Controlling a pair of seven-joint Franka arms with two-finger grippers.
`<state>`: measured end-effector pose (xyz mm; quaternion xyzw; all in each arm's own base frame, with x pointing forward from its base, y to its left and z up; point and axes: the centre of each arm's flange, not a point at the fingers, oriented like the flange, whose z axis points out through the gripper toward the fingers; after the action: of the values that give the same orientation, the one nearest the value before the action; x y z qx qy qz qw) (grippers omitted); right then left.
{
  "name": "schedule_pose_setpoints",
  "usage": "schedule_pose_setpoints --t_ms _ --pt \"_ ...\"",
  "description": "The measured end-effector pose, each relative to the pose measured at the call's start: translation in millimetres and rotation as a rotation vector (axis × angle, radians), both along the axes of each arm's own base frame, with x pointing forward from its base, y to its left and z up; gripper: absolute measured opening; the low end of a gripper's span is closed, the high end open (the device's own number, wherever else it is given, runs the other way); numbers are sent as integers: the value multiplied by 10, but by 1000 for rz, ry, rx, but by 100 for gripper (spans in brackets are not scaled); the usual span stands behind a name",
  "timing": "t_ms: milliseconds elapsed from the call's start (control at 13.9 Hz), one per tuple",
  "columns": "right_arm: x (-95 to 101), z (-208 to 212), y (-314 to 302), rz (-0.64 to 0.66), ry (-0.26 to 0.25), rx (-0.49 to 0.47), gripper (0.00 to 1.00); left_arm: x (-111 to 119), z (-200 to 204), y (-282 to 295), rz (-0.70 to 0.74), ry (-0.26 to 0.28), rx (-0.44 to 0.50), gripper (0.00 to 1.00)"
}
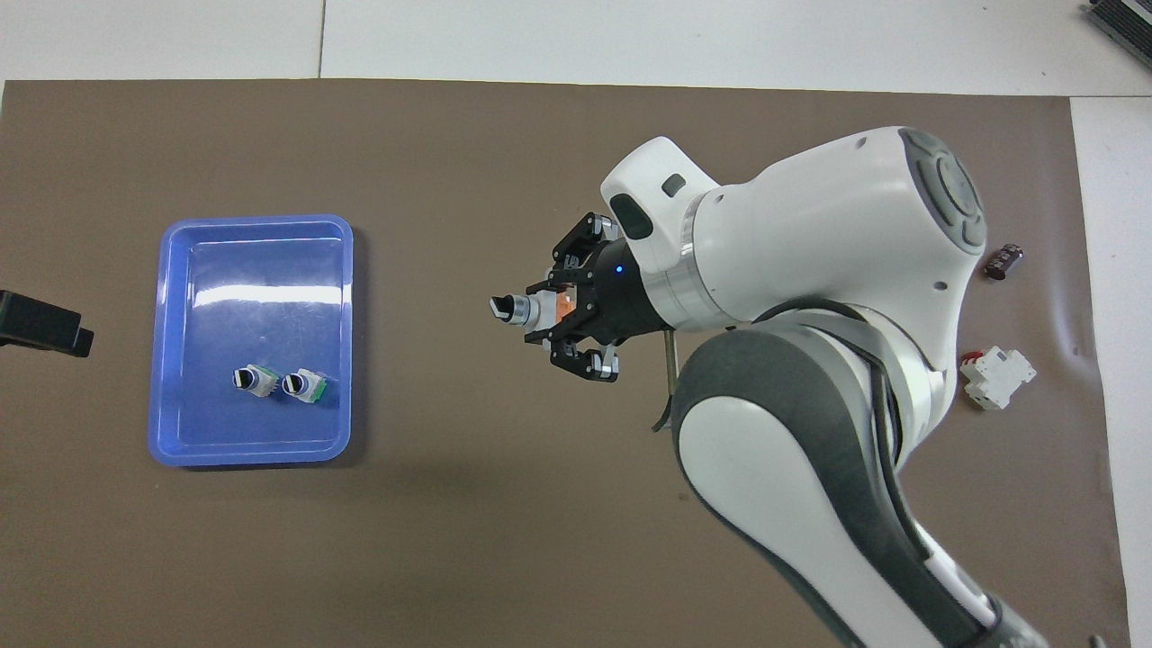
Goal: Turn and place switch with both arms
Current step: 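Carry the switch with the right gripper toward the blue tray, then reach the left gripper toward the switch held by the right gripper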
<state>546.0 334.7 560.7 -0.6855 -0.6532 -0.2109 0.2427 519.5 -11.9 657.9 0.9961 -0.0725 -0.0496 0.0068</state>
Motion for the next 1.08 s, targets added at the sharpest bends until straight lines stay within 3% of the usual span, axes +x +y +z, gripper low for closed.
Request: schedule_pose_setpoints --t_ms 360,576,863,1079 --pt "-214 193 398 -73 -39 43 42 -38 36 -112 -24 -1 -4 100" --pt "-314 233 604 -106 -51 71 42 -63 67 -350 -25 1 -116 100" --pt "-366 224 672 -95 -48 71 42 -73 126 -563 125 30 -285 100" --pt "-369 226 677 -96 -49 72 42 -57 170 -740 293 39 -311 100"
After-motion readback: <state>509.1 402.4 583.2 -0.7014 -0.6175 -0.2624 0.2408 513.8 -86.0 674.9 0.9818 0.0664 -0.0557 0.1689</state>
